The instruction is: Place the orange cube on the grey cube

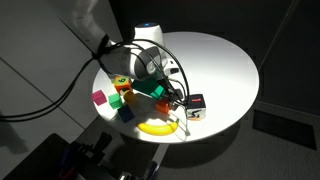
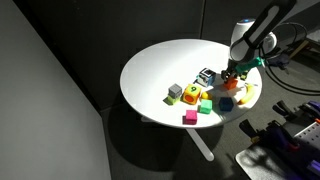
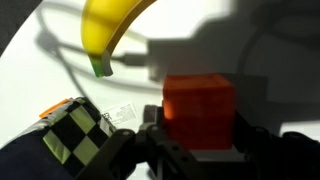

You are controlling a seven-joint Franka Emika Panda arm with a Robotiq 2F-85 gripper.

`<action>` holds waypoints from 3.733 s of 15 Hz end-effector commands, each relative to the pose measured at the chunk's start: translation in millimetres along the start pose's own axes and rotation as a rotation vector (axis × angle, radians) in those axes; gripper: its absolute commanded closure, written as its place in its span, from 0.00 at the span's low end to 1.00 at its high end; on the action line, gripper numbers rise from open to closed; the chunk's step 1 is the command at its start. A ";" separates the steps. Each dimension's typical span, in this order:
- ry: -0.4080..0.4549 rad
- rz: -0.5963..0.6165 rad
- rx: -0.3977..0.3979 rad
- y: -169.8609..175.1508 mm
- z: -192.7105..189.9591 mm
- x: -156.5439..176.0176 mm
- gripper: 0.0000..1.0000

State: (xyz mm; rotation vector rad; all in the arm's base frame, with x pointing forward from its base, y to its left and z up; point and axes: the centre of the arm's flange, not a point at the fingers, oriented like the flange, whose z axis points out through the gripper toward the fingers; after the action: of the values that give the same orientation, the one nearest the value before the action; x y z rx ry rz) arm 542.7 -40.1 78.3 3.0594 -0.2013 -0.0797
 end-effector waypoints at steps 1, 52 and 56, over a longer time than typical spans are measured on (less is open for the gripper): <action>-0.008 0.000 -0.025 -0.8 -1.5 4.1 0.67; 0.070 -0.135 -0.033 -133.5 -118.5 -8.2 0.72; 0.082 -0.155 -0.020 -144.3 -128.3 -8.3 0.72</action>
State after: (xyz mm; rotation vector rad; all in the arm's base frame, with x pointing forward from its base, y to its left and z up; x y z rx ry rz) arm 558.5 105.4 181.6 3.0415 0.0151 0.0061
